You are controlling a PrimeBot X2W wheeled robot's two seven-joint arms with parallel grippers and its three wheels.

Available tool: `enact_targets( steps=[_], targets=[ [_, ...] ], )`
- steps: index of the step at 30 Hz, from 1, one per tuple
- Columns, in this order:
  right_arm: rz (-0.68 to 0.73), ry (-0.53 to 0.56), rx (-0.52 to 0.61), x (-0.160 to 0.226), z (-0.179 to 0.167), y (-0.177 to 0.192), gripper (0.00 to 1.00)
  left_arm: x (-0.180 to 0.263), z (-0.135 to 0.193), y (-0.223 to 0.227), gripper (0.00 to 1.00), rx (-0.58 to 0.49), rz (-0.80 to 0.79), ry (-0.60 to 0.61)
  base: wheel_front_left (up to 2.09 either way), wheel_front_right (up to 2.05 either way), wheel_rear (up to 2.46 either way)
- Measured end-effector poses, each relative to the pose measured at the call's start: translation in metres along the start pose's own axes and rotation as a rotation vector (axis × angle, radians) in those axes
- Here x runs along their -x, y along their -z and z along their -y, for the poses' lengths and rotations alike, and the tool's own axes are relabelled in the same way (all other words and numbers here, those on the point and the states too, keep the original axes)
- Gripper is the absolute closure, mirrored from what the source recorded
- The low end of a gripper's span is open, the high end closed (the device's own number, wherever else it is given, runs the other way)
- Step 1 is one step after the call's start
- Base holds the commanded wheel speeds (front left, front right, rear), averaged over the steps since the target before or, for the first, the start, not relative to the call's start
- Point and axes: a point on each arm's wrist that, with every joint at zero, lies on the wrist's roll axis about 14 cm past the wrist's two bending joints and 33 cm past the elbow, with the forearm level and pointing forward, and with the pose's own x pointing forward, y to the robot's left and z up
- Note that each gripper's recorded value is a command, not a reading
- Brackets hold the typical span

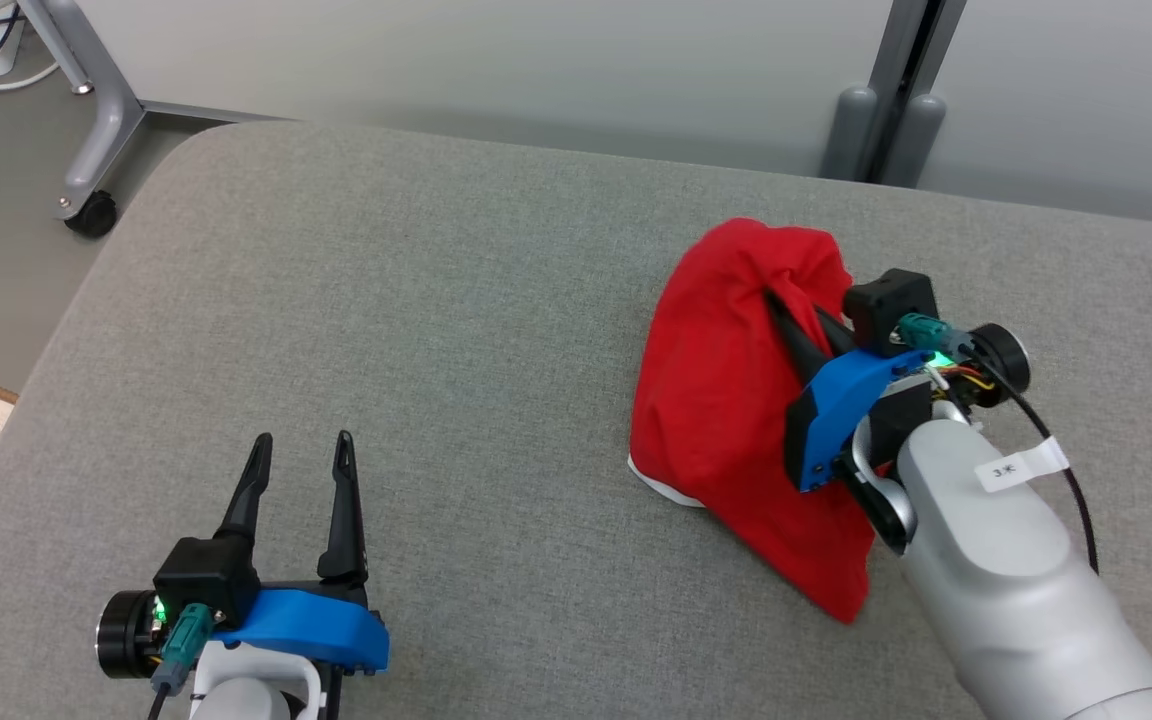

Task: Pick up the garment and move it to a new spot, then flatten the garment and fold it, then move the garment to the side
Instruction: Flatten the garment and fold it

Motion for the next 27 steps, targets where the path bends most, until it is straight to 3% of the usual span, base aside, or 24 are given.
enact_targets(
  steps=[6,17,18,19,20,21,27],
  targets=[
    [0.100,-0.149,0.062,0.005,-0.057,-0.022,1.00,0.005,-0.001,-0.003,0.00,0.002,0.011,-0.002,0.00,0.00,0.00],
    [-0.031,-0.480,0.016,0.066,-0.180,0.048,1.00,0.011,-0.003,0.000,0.00,0.013,0.005,-0.012,0.00,0.00,0.00],
    [-0.045,-0.498,0.014,0.071,-0.187,0.053,0.96,0.011,-0.003,0.000,0.00,0.014,0.006,-0.011,0.00,0.00,0.00],
    [-0.051,-0.511,0.002,0.076,-0.192,0.056,0.57,0.010,-0.002,0.000,0.00,0.014,0.006,-0.010,0.00,0.00,0.00],
    [-0.053,-0.521,-0.005,0.080,-0.196,0.058,0.08,0.010,-0.002,0.000,0.00,0.014,0.006,-0.010,0.00,0.00,0.00],
    [-0.051,-0.527,-0.008,0.083,-0.198,0.058,0.00,0.009,-0.002,0.000,0.00,0.015,0.007,-0.008,0.00,0.00,0.00],
    [0.036,-0.471,-0.049,0.086,-0.185,0.037,0.00,0.008,0.005,0.000,0.00,0.017,0.007,0.008,0.00,0.00,0.00]
  ],
)
